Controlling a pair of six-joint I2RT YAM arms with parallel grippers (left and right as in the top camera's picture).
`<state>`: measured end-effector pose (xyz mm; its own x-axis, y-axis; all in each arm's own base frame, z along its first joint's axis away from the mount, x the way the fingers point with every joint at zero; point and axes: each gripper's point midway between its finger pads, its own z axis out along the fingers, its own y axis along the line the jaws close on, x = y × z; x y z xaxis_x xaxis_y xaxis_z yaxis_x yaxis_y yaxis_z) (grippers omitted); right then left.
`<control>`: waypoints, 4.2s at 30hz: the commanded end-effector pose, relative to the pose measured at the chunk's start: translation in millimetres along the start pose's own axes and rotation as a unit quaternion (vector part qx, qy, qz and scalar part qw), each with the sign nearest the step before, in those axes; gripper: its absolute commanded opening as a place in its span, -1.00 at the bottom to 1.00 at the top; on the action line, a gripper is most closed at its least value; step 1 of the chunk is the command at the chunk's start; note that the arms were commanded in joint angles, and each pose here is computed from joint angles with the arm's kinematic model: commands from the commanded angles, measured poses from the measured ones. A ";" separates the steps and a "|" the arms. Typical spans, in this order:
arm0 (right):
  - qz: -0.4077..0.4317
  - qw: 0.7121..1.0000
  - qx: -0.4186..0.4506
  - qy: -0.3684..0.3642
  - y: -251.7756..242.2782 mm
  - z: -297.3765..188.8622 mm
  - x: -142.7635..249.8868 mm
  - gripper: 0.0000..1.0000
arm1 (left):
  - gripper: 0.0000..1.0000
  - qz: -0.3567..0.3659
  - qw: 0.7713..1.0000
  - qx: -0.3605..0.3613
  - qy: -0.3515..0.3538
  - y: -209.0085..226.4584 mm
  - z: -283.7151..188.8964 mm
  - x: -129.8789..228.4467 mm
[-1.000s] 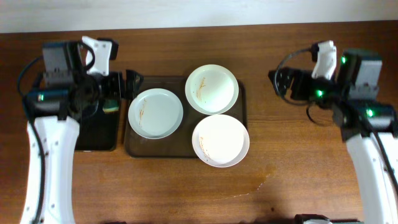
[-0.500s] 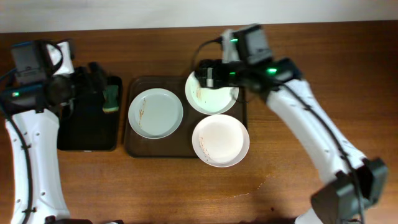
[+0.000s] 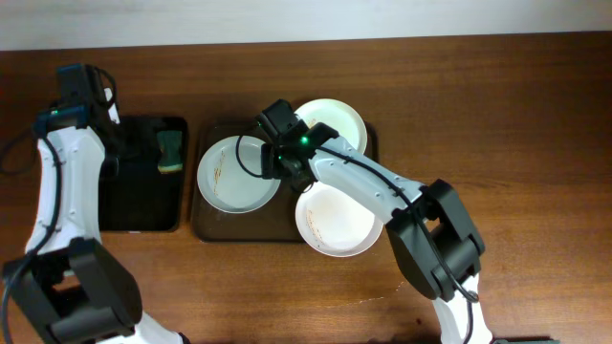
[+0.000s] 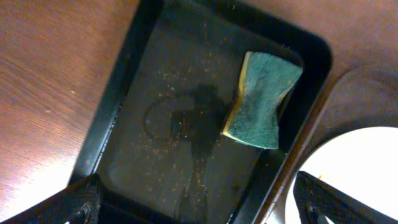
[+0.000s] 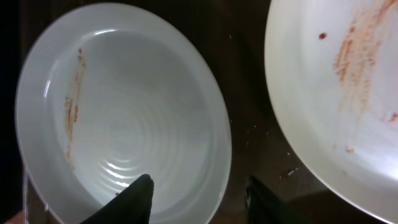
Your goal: Clean dirty plates on tray and stack at the side
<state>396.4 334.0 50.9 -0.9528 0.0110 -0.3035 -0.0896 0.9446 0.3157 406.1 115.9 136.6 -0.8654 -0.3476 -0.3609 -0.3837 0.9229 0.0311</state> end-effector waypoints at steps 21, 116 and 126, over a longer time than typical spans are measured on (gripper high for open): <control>0.006 0.998 0.048 0.048 -26.7 51.5 27.1 -0.90 | 0.17 0.067 0.994 0.084 0.024 -42.6 80.6 -5.4; 0.027 0.993 -0.040 0.107 -34.8 43.7 20.6 -0.92 | -0.98 0.095 0.991 0.052 0.073 -176.5 136.9 75.2; 0.005 0.995 -0.027 0.099 -19.7 47.6 30.9 -0.92 | -0.98 0.072 0.989 0.109 -0.072 -226.8 119.3 5.1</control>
<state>406.4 319.9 7.4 -0.9856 0.0517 -0.1612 -0.0138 0.9245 0.3810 512.4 -81.4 18.3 -0.8740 -0.1747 -0.4534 -0.1351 0.9837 -0.1186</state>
